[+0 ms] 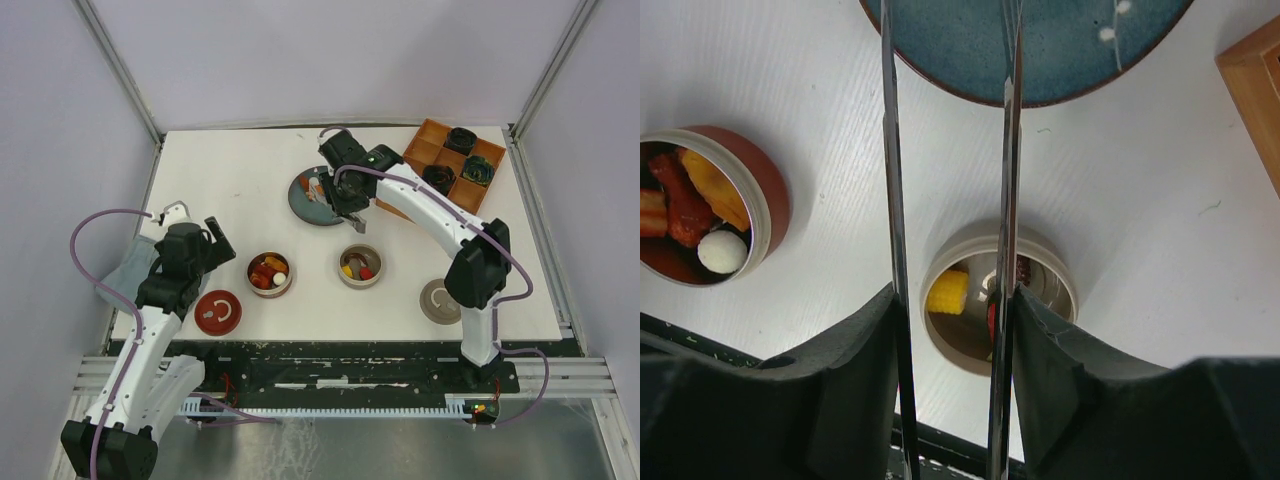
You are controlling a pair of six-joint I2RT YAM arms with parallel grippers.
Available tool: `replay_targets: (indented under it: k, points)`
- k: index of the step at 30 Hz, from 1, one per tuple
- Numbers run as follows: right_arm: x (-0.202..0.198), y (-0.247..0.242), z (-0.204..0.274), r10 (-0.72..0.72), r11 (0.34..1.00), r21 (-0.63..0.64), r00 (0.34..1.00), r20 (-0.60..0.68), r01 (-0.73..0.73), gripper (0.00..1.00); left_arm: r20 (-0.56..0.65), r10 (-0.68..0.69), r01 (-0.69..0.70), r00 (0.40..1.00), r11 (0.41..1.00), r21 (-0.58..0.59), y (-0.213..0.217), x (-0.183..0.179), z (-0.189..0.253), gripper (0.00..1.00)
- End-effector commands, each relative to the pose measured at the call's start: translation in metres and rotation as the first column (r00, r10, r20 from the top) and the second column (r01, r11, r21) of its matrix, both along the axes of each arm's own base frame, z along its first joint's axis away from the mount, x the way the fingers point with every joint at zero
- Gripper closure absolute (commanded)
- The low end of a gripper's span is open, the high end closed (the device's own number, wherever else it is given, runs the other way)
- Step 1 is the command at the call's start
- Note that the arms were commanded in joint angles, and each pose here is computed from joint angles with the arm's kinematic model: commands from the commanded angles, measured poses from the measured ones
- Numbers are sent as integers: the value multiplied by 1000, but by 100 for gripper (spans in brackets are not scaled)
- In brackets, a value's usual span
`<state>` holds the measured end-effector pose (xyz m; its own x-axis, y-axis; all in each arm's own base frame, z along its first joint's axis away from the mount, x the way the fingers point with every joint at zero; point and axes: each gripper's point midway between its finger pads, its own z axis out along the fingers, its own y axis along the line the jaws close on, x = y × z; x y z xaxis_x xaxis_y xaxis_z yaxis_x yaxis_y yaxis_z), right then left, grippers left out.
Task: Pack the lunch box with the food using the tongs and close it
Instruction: Pick up the fake food from the plate.
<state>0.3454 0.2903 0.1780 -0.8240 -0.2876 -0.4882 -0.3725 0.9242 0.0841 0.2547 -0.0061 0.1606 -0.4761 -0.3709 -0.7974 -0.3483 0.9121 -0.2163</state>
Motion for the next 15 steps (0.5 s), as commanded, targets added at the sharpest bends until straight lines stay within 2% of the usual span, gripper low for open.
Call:
replay_targets:
  k: [1,15]
  points:
    - [21,20,11,12,998,53,998,56,-15,49,64,-1,0,998,1000,6,1,8,13,0]
    - [68,38,-21,39,998,-50,994,105,-34,50,63,1,-1,998,1000,6,1,8,13,0]
